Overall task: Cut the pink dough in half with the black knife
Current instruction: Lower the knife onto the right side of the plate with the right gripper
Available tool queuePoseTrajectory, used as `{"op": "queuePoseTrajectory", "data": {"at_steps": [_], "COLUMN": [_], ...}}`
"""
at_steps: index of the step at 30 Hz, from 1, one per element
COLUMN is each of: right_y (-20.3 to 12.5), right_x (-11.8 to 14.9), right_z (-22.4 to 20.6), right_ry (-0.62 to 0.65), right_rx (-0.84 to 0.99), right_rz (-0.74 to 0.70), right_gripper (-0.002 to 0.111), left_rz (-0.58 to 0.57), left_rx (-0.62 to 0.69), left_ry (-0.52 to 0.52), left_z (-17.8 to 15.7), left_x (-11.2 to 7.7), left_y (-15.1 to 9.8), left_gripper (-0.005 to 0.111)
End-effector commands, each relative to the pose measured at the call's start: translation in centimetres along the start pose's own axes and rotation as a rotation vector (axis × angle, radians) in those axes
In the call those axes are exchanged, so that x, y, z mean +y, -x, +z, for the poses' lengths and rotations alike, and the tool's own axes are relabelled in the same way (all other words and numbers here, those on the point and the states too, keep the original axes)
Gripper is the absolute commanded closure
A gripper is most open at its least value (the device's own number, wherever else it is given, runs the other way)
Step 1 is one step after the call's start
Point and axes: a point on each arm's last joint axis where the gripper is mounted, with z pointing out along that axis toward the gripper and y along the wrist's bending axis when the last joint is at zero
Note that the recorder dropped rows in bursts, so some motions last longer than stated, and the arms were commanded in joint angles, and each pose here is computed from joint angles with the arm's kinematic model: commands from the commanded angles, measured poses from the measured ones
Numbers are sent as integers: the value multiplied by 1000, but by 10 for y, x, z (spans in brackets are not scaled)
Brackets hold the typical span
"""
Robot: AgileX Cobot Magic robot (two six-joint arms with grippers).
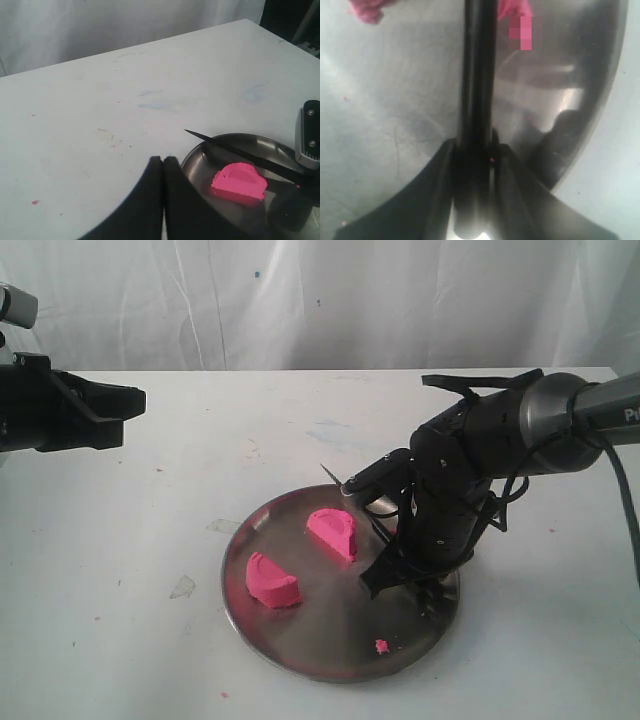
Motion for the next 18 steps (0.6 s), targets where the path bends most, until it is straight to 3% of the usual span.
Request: {"op": "queuePoseTrajectory", "data": {"at_steps": [1,8,18], "right_y": [-3,-3,8], "right_x": [-1,-1,-3], "right_z": [6,6,-21], "right_ry": [-4,-4,15], "right_rx": [32,34,-2], "right_rz": [-16,-13,31], "right_gripper": [79,64,63], "left_rz": [-23,-23,-23], "left_rx": [-27,-27,-27], "left_ry": [-14,-14,-14], "left_z": [-1,-1,-1], "left_x": [-2,-2,-2], "left_y": [5,5,5], "left_gripper": [107,107,107]}}
